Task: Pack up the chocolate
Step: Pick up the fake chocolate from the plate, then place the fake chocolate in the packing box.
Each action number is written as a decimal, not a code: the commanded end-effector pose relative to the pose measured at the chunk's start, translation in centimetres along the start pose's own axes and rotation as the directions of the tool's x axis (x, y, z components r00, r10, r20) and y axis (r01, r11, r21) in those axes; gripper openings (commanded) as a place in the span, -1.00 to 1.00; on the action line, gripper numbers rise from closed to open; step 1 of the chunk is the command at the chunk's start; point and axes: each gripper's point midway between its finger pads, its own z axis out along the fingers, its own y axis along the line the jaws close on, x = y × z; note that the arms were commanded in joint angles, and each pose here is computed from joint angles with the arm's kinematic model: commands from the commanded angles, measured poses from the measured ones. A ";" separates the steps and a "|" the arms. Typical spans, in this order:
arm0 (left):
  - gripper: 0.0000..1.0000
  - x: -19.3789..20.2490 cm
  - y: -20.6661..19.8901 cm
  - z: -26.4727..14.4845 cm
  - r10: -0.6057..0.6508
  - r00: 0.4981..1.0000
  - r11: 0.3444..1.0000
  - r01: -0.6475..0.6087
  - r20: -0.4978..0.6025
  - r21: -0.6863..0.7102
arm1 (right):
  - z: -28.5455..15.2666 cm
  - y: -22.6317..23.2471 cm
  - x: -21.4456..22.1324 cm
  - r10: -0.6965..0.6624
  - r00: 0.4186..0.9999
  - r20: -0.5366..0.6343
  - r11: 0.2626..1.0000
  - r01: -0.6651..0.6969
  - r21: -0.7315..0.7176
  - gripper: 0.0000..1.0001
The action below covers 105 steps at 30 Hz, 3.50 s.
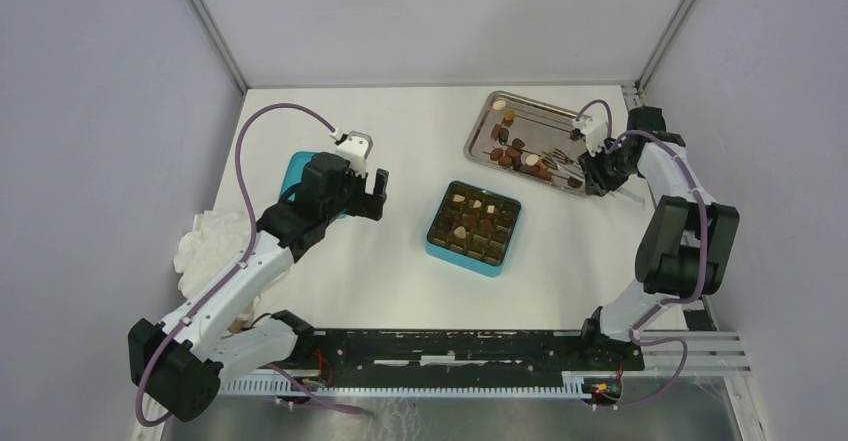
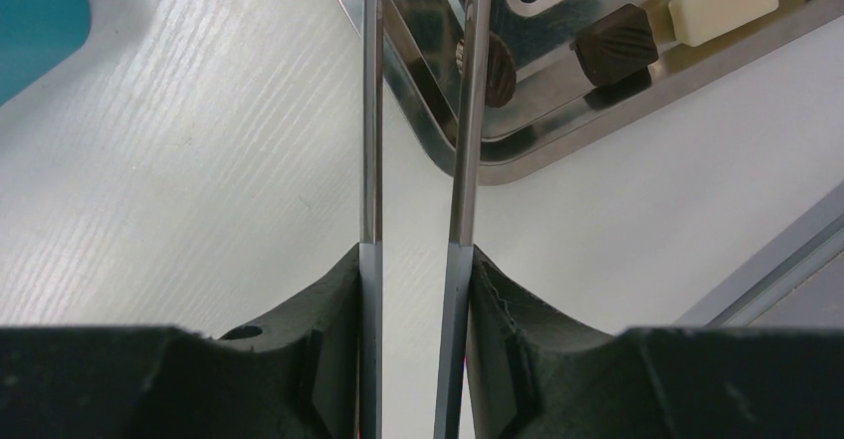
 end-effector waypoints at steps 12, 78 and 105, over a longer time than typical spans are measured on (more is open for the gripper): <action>0.99 -0.8 0.0 0.0 0.030 0.999 0.999 -0.030 0.035 0.013 | 0.3 -1.3 -1.3 -0.017 1.000 -0.005 1.000 0.017 0.001 -0.14; 0.30 2.9 -14.4 7.3 -0.279 0.918 0.863 0.368 -0.281 0.346 | -8.8 18.4 -0.3 -0.330 0.797 0.506 0.818 0.509 -0.269 -1.00; 0.28 3.4 -13.1 5.2 -0.262 0.948 0.908 0.305 -0.179 0.288 | -3.9 18.6 1.2 -0.510 0.799 0.319 0.797 0.579 -0.174 -0.89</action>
